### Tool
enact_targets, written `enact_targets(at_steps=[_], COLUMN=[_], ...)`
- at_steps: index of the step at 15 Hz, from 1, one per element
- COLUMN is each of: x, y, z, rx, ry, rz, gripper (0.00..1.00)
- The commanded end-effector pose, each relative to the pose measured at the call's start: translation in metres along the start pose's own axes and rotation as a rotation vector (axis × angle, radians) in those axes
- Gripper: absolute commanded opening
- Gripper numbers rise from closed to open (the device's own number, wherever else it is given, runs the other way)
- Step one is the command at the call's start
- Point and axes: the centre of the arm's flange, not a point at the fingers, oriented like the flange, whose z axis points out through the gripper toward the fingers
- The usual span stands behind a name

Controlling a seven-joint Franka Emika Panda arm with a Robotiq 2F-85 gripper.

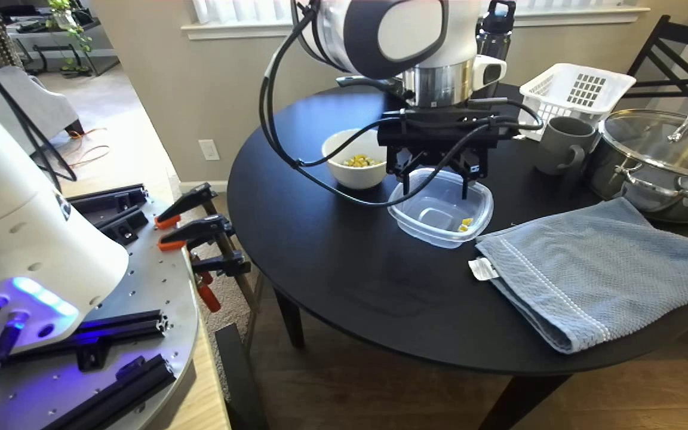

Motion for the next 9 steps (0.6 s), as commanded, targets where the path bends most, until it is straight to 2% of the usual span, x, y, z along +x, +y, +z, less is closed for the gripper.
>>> enact_targets(at_steps=[1, 9], x=[0.011, 0.031], y=[0.010, 0.027], z=[0.028, 0.061], rx=[0.008, 0.031], ry=[-0.026, -0.050], rz=[0.039, 0.073], gripper=[1.00, 1.00])
